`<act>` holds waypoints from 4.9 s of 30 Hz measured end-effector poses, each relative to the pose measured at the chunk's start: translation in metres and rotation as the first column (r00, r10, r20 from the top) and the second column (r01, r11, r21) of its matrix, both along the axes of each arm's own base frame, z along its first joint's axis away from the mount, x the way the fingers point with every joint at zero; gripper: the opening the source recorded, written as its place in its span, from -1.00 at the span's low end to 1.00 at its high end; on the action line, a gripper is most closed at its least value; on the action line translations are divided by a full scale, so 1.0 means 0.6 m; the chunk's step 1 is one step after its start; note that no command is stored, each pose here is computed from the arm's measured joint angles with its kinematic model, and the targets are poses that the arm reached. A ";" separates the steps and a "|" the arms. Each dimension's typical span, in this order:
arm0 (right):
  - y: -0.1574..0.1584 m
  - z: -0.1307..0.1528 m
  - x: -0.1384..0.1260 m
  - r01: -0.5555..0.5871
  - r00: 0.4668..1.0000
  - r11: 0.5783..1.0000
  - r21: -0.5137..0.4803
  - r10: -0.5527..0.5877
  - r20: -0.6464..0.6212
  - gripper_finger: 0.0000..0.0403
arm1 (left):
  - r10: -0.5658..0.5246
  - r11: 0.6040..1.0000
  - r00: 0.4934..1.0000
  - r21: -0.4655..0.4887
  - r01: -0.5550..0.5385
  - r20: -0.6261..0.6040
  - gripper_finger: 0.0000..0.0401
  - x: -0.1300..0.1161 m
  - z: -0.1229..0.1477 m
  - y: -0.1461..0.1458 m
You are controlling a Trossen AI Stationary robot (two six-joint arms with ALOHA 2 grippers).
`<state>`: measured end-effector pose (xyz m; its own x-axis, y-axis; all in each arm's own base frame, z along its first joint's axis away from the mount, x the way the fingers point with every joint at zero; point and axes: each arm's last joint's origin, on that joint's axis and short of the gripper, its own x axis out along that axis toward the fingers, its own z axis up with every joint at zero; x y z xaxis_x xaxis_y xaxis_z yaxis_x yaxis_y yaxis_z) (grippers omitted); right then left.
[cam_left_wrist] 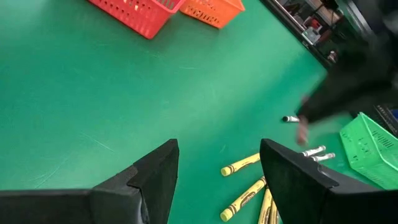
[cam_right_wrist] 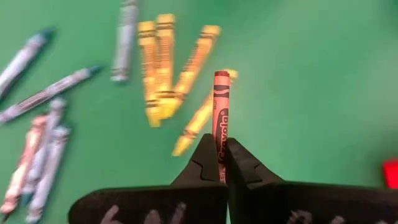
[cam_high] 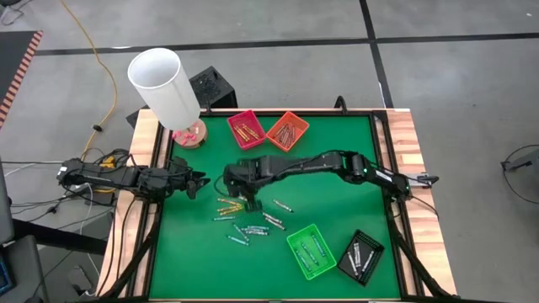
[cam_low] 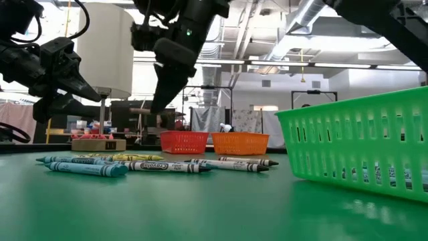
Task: Sort crayons
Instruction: Put the brown crayon into the orange bin, then put the light green crayon into the red bin
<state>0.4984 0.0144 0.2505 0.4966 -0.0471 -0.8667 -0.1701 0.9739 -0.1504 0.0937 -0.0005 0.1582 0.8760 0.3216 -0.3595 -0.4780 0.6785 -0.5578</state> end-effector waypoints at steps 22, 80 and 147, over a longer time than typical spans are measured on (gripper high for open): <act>-0.180 0.038 -0.055 0.371 0.911 0.911 -0.179 -0.394 -0.123 -0.98 | -0.017 1.000 1.000 -0.005 0.017 -0.003 0.07 0.000 0.000 -0.001; -0.306 -0.031 -0.284 0.793 0.374 0.511 0.331 -0.838 0.396 -0.99 | -0.014 0.999 1.000 -0.035 0.015 0.005 0.07 0.000 -0.001 -0.001; -0.083 0.010 -0.192 0.262 0.806 0.875 0.407 -0.430 0.406 -0.72 | -0.029 0.998 1.000 -0.059 0.029 0.009 0.07 0.000 -0.001 -0.002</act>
